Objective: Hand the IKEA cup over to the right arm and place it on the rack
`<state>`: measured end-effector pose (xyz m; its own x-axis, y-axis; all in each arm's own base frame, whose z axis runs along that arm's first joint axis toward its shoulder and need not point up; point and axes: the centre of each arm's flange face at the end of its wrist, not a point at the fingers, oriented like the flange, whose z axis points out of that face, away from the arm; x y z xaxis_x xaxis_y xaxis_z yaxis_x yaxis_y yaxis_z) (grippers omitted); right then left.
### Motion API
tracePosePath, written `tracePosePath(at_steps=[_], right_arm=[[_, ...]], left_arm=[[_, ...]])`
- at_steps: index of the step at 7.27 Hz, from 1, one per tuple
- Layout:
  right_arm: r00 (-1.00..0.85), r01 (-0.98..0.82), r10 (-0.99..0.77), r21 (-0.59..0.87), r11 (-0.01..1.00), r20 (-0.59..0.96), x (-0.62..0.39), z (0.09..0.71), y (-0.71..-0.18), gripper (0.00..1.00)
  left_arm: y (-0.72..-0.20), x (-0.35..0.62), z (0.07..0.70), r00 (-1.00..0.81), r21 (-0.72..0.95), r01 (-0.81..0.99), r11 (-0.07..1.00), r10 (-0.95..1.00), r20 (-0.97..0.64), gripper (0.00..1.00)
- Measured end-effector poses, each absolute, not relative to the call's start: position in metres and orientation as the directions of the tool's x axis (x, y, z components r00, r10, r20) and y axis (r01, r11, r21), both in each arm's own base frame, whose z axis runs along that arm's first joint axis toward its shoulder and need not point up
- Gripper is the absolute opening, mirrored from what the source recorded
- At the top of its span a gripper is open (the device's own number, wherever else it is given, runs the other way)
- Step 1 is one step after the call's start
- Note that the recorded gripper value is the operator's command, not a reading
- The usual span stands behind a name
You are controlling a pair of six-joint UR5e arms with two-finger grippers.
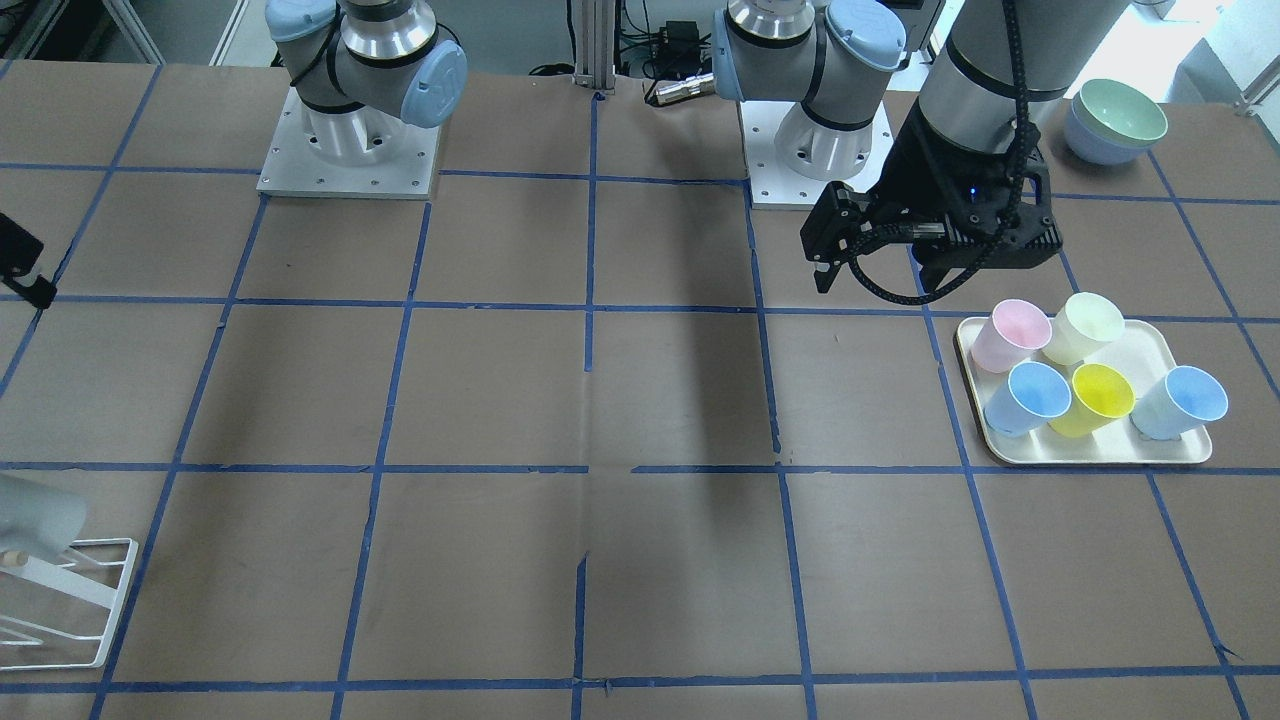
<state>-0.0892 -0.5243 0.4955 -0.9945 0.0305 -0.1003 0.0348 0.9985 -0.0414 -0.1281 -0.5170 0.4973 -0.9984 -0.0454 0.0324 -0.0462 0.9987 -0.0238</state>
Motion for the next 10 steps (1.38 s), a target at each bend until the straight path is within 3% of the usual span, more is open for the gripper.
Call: tracePosePath(at_steps=[5, 10], right_arm=[[-0.994, 0.071, 0.072, 0.022, 0.997, -0.08, 0.057, 0.546, -0.449, 1.0], [-1.0, 0.029, 0.029, 0.055, 0.998, -0.004, 0.141, 0.513, -0.447, 1.0]], left_arm=[[-0.517, -0.126, 0.498, -0.998, -0.024, -0.047, 0.999, -0.046, 0.033, 1.0], [-0.518, -0.126, 0.498, -0.998, -0.026, -0.047, 0.999, -0.046, 0.033, 1.0]])
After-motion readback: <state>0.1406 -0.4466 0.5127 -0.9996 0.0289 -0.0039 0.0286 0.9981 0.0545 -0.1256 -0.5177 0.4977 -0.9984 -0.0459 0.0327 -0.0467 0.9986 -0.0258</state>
